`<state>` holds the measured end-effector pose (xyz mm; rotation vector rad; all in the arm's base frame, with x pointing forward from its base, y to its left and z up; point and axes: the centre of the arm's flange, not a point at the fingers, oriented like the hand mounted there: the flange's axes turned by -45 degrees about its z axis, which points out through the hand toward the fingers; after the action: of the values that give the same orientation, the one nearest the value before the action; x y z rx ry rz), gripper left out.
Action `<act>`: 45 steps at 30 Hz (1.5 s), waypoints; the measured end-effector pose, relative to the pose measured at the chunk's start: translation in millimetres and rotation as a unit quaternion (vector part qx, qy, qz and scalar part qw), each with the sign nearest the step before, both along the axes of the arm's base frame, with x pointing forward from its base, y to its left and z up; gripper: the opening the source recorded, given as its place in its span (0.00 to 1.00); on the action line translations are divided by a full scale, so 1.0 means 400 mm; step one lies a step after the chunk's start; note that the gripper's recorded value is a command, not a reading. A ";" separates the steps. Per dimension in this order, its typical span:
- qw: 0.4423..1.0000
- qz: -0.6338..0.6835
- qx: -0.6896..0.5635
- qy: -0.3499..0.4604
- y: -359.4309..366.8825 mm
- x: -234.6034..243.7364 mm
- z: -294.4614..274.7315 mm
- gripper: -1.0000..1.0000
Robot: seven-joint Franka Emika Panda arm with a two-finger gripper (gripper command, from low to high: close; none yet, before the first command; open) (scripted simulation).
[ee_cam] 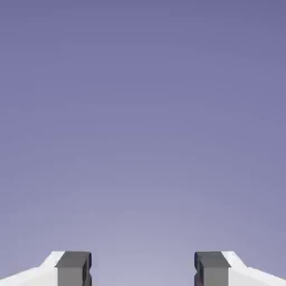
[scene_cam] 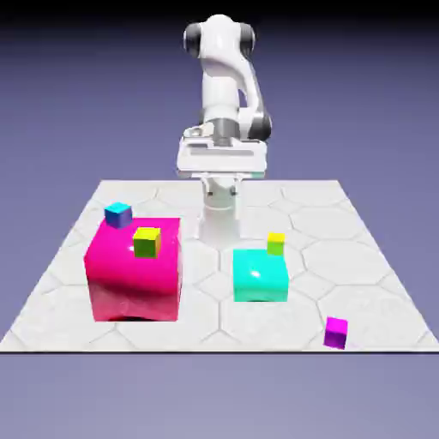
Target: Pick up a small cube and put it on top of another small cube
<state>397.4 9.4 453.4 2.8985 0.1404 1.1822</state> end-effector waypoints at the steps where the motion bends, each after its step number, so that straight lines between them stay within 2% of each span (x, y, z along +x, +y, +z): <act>1: 1.000 0.015 -0.005 0.009 0.010 0.017 -0.011 0.50; 10: 0.983 0.160 -0.043 0.085 0.130 0.150 -0.137 0.50; 19: 0.936 0.313 -0.077 0.141 0.294 0.238 -0.311 0.50; 33: 0.815 0.538 -0.117 0.179 0.571 0.256 -0.650 0.50; 35: 0.810 0.546 -0.118 0.179 0.581 0.254 -0.663 0.50; 40: 0.810 0.546 -0.118 0.179 0.620 0.266 -0.825 0.50; 41: 0.810 0.546 -0.118 0.179 0.622 0.266 -0.831 0.00; 43: 0.810 0.546 -0.118 0.179 0.622 0.266 -0.831 0.00; 45: 0.809 0.547 -0.119 0.178 0.608 0.265 -0.764 0.00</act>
<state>503.3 252.5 147.7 2.6589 1.9750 0.4622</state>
